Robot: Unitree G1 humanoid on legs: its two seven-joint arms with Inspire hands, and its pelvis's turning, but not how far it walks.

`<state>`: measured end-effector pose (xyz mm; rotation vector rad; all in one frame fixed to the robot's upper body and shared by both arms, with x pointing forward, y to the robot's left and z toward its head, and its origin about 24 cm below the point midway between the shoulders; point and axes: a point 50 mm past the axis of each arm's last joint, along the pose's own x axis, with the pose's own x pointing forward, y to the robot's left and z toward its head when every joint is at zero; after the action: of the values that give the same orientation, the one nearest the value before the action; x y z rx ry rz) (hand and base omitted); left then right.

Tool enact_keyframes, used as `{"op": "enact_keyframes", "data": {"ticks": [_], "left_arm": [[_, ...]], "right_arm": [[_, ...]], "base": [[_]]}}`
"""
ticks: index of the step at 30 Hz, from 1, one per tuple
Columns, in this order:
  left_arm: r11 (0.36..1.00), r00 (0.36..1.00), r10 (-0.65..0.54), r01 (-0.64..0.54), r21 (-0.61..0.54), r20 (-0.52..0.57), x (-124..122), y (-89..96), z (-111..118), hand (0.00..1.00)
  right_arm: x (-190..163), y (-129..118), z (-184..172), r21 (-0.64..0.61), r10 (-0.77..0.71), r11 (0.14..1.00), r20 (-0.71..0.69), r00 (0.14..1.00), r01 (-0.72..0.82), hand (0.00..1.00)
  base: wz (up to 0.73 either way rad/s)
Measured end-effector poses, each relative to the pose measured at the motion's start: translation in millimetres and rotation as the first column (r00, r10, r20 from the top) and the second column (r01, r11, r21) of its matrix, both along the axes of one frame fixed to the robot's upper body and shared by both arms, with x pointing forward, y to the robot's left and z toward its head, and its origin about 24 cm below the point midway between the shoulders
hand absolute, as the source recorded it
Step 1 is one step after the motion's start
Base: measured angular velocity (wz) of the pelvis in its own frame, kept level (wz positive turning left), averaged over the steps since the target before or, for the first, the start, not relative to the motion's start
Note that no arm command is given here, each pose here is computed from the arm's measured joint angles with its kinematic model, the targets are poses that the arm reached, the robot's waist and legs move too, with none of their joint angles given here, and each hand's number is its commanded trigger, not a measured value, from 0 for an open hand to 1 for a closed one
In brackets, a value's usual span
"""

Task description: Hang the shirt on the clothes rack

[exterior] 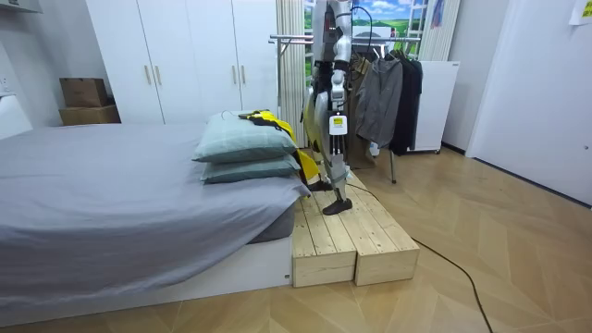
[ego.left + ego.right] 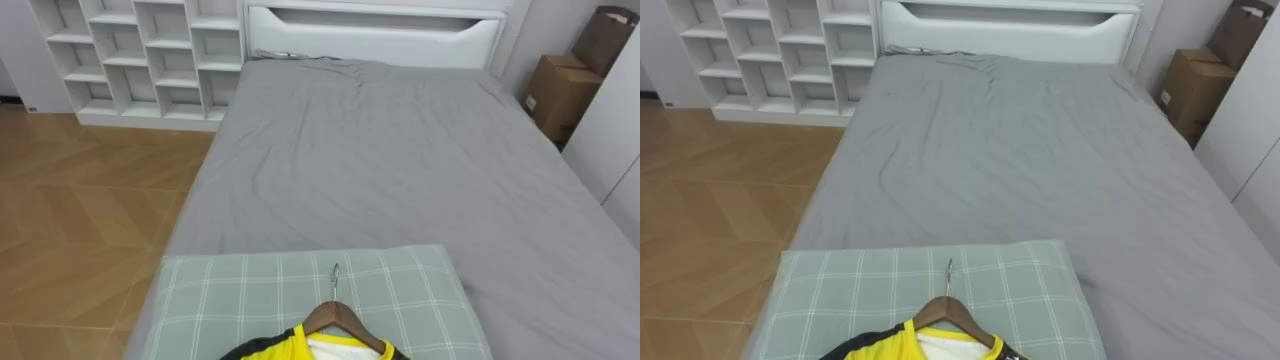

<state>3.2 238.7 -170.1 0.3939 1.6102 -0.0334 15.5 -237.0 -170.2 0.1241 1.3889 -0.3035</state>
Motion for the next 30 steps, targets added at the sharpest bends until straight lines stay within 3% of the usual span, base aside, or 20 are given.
{"op": "enact_keyframes", "data": {"ticks": [30], "left_arm": [[0.977,0.99,0.014,-0.043,0.209,0.138,15.5,11.4,4.2,0.0]], "right_arm": [[1.6,-0.1,-0.4,-0.01,-0.002,1.0,-0.021,1.0,0.002,0.0]], "base": [[0.0]]}}
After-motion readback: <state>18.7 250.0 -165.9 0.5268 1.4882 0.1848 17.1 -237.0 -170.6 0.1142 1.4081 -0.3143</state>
